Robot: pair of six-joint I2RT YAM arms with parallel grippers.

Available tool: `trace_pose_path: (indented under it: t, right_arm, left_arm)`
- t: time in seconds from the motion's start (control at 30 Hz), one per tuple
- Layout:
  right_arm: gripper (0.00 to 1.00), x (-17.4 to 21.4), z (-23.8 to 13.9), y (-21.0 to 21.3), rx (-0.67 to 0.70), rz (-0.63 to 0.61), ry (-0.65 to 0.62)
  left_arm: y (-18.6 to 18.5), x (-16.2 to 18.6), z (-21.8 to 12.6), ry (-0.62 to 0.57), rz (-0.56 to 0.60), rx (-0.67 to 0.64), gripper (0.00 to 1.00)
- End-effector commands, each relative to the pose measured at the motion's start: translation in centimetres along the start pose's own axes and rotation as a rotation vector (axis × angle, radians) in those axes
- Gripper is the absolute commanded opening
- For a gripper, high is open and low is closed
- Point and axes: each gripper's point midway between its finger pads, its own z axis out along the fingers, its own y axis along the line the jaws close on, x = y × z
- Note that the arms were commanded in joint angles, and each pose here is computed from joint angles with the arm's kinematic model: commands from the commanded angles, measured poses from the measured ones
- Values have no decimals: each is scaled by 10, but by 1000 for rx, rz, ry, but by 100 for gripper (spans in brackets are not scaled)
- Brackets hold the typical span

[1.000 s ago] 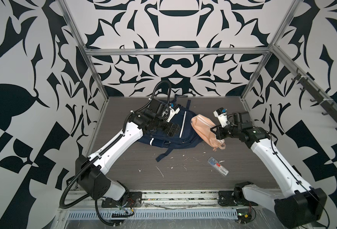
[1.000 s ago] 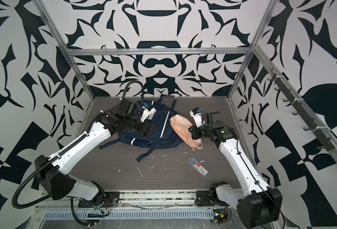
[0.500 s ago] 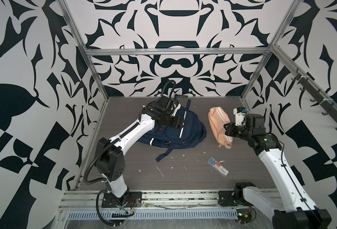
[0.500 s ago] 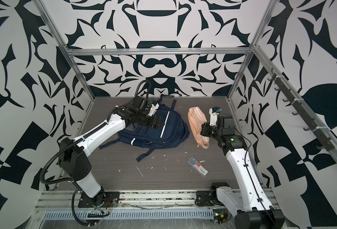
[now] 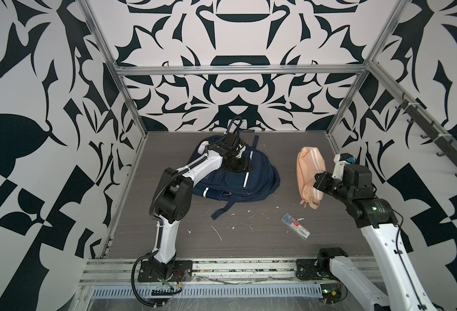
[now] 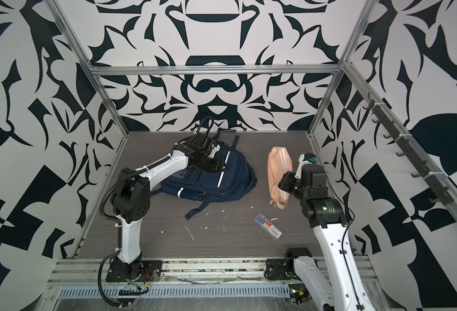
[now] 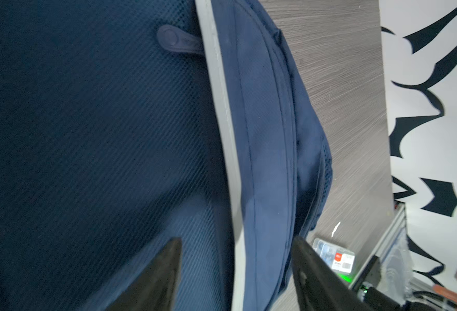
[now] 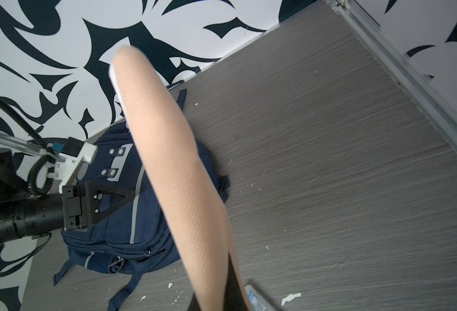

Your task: Pack the student bag

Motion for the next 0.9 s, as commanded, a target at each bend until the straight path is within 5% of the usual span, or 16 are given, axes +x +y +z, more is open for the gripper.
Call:
trace_pose_path:
  t: [0.0,0.27,0.43,0.7,0.87]
  right_arm:
    - [0,-5,-5,-6,31,24,-41]
    - [0,-5,6,-6,35,35,-23]
    - [0,-7,12,-6,39,31,-12]
    - [0,-11,19,-1,26,18,-10]
    - [0,-8,23,-1,11,77,-9]
  left_arm:
    - [-21,-12,8,-16,-49,138,63]
    - [-36,-17,35,-71,-205,341,52]
    - [-36,-17,37,-71,-219,349,44]
    - [-49,-22,16,-95,-188,367,1]
    - [-73,-35,-26,-146,-101,419,0]
